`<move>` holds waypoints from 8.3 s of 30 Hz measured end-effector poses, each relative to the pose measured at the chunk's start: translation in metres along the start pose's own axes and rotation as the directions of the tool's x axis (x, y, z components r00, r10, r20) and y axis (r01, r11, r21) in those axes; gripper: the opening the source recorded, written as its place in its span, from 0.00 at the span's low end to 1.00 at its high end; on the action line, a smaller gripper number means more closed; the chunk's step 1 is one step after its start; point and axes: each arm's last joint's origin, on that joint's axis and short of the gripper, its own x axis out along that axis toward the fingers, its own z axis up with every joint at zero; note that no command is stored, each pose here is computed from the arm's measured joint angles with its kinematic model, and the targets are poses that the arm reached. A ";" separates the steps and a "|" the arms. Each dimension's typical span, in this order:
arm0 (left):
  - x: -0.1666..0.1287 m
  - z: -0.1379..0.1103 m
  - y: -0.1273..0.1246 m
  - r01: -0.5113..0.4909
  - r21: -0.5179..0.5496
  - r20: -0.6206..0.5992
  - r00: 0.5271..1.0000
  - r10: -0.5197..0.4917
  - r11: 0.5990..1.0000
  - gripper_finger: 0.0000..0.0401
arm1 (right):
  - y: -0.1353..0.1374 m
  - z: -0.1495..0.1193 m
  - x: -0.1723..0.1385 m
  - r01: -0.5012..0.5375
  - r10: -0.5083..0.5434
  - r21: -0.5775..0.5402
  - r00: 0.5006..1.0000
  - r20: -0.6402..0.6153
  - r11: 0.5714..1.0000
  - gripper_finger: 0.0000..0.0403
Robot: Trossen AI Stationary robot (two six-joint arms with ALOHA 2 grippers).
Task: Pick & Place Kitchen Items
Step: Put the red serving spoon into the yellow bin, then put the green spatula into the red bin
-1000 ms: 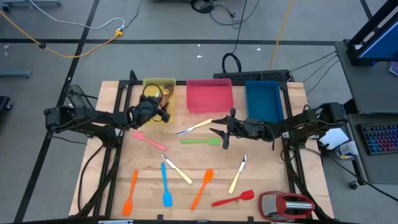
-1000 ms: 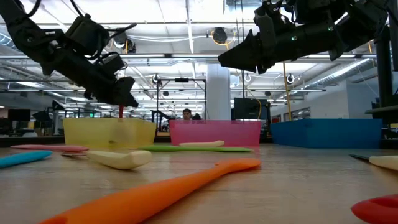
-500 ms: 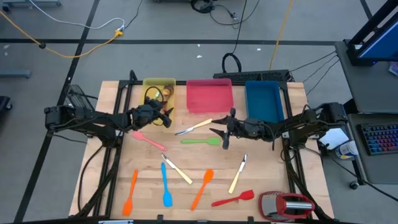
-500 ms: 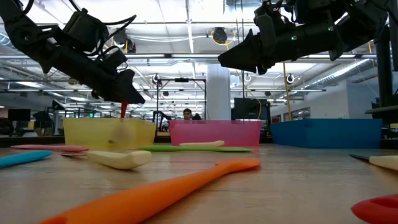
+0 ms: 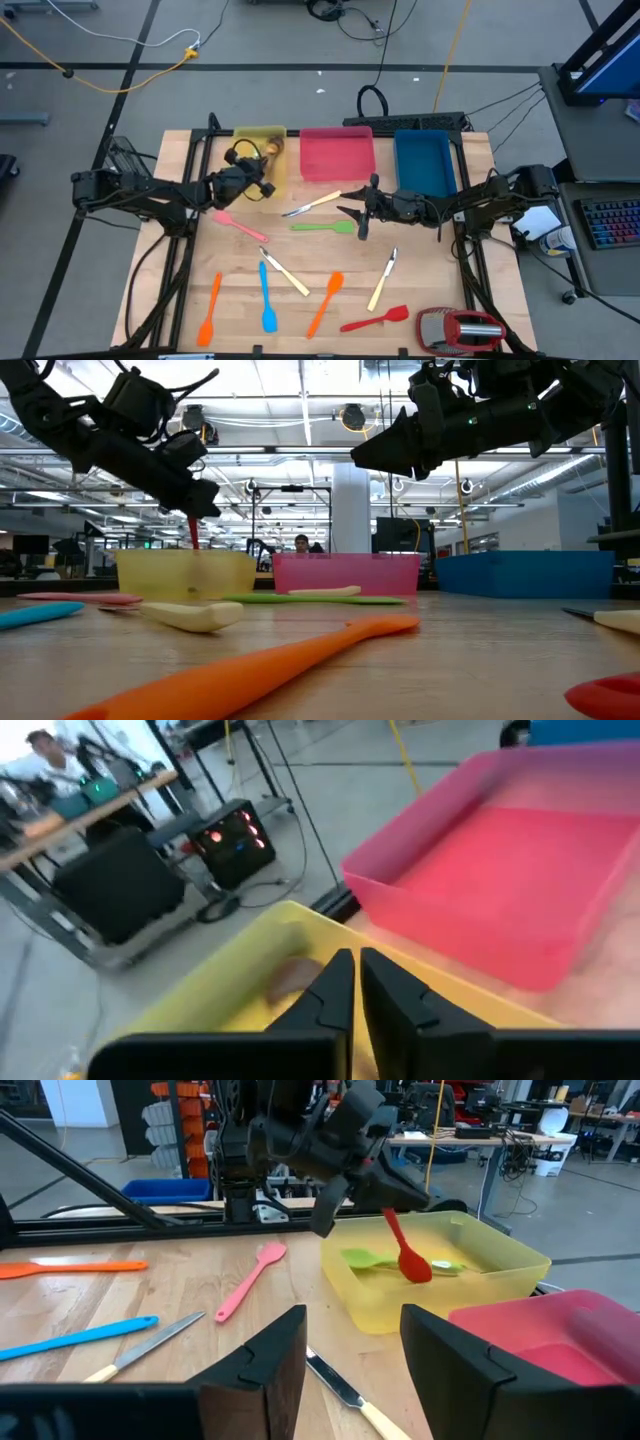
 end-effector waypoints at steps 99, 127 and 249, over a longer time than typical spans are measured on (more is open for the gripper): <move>-0.010 -0.008 -0.109 0.746 -0.045 -0.154 0.652 -0.742 0.665 0.47 | 0.003 -0.002 0.000 -0.099 0.099 -0.002 0.995 -0.024 0.995 0.48; -0.006 -0.050 -0.135 0.715 -0.147 -0.295 0.628 -0.720 0.684 0.13 | -0.011 -0.040 -0.006 0.019 0.011 0.068 0.911 -0.412 0.997 0.48; -0.056 0.039 -0.116 0.731 -0.061 0.212 0.675 -0.707 0.679 0.17 | -0.118 -0.025 0.054 -0.108 -0.596 -0.801 0.611 -0.521 0.589 0.03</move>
